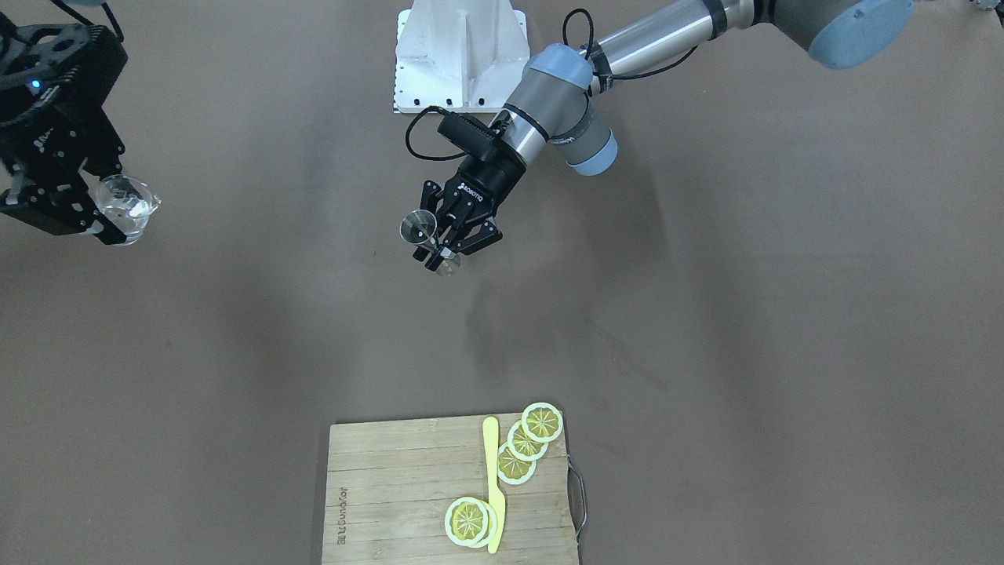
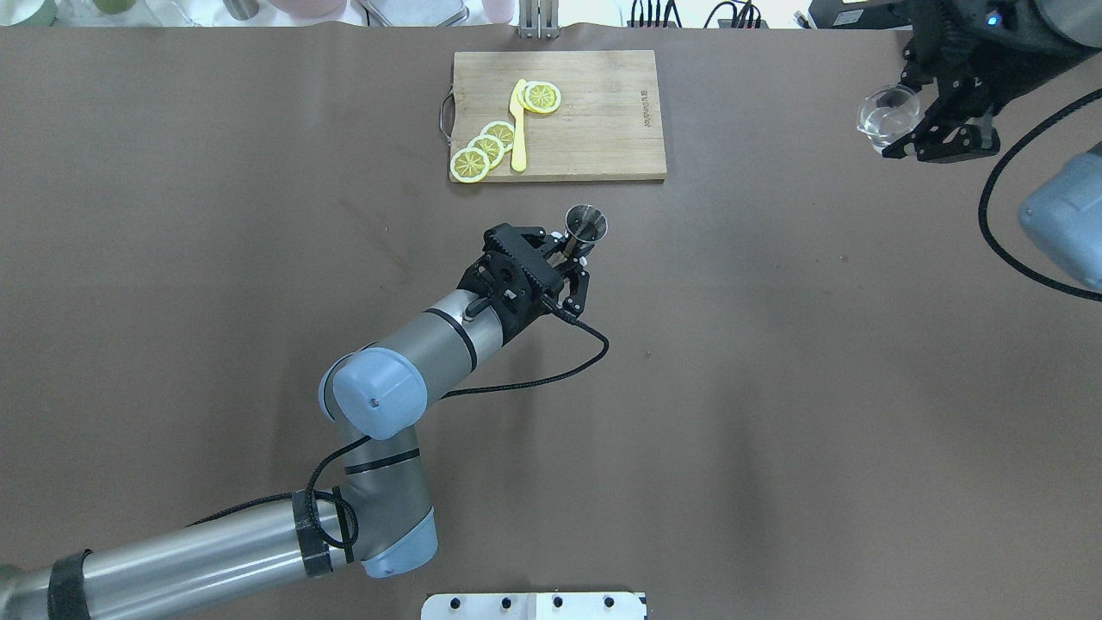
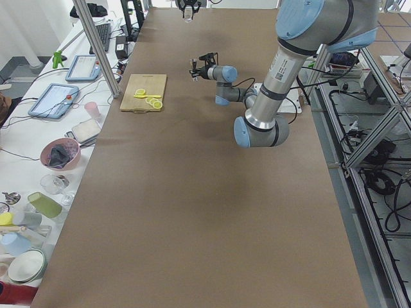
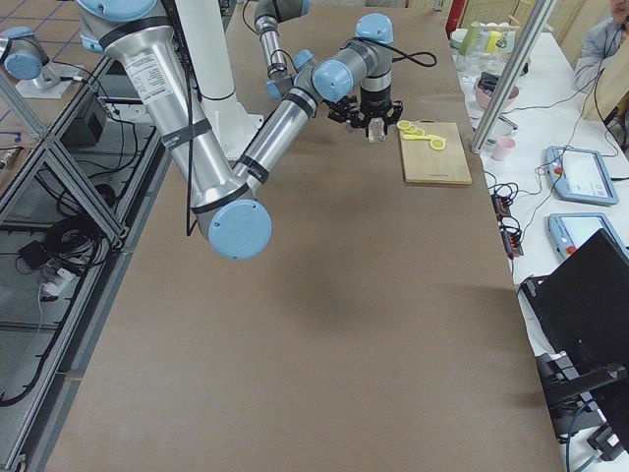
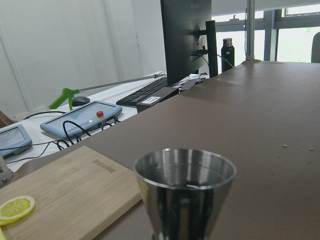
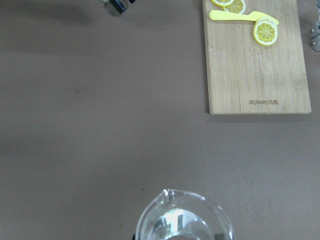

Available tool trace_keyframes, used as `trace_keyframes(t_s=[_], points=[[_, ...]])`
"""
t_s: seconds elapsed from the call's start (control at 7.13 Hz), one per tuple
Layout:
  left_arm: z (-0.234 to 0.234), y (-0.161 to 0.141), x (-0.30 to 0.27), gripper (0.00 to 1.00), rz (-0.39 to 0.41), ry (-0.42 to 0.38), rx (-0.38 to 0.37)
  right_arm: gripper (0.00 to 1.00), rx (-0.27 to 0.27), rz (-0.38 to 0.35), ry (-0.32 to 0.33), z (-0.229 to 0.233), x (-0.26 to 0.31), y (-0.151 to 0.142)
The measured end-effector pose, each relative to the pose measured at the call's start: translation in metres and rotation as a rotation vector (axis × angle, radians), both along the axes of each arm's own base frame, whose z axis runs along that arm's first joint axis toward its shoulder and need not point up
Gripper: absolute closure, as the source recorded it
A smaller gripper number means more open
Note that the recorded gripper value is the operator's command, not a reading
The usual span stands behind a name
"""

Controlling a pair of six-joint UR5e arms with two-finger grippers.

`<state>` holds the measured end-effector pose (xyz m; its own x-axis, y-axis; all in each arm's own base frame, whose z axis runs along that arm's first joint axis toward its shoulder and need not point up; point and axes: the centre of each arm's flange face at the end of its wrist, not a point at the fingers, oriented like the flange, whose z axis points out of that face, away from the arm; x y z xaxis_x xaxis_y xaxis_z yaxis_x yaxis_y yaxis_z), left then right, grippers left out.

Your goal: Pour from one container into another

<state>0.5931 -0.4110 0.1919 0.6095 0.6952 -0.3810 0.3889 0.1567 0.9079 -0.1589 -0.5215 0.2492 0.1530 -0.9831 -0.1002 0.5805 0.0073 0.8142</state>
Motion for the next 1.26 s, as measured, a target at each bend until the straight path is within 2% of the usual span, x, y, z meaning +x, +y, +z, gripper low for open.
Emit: trace_keyframes(t_s=[0.56,0.84,1.26], points=[[0.021,-0.048,-0.050,1.00,-0.095,-0.043,0.015,1.00,-0.133,0.083,-0.144,0.055,0.061,-0.029],[0.035,-0.053,-0.069,1.00,-0.114,-0.051,0.015,1.00,-0.197,0.141,-0.200,0.075,0.063,-0.044],[0.042,-0.075,-0.092,1.00,-0.158,-0.072,0.005,1.00,-0.255,0.193,-0.260,0.102,0.056,-0.060]])
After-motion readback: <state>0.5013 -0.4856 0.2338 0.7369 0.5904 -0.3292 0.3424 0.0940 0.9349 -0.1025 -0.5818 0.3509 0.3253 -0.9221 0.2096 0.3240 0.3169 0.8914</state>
